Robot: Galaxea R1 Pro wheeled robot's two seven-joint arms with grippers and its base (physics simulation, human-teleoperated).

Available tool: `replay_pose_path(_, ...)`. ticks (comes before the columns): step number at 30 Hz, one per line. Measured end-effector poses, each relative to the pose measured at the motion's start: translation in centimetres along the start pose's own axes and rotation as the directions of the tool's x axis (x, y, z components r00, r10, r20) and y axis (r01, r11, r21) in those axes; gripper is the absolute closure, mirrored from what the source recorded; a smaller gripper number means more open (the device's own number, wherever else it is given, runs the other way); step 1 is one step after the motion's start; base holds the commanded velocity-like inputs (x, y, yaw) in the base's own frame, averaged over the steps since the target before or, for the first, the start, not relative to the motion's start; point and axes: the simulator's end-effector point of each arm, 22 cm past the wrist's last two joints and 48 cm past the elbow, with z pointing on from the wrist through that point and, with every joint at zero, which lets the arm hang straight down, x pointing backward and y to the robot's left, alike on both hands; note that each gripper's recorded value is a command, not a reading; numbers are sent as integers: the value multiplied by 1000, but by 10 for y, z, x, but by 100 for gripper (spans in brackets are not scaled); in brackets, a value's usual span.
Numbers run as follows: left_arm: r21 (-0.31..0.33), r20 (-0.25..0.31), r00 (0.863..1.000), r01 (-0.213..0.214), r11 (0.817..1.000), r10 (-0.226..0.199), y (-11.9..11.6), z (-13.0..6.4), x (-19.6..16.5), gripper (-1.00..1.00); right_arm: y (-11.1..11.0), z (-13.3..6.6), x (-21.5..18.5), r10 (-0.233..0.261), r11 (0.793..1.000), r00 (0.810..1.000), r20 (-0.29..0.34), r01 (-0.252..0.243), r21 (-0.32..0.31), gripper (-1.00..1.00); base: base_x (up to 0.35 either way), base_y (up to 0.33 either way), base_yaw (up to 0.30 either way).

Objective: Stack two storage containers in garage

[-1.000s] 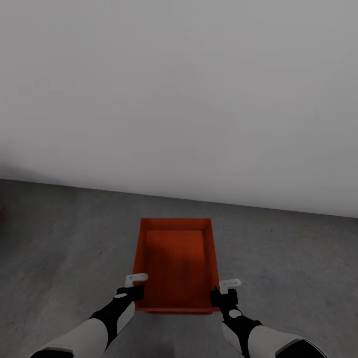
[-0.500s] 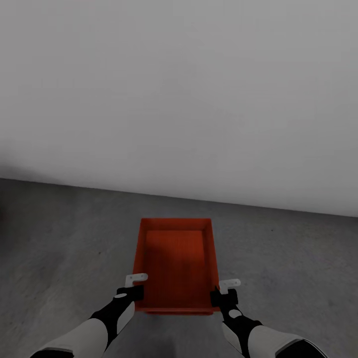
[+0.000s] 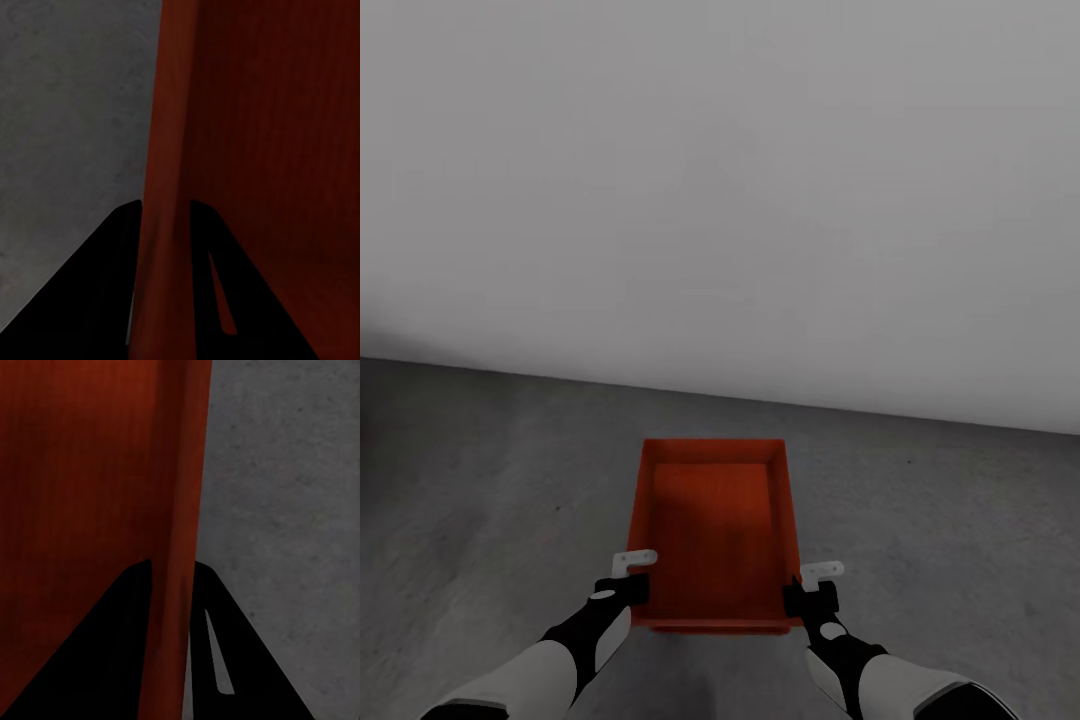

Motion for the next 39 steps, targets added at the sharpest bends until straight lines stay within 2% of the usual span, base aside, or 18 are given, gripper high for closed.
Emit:
replay_pose_path(22,0,1,1000,0,1000,0,-1,30,11,100,2,27,17,0,1000,1000,1,0,0,100,0,0,0)
replay_pose_path(39,0,1,1000,0,1000,0,-1,30,11,100,2,28,17,0,1000,1000,1,0,0,100,0,0,0)
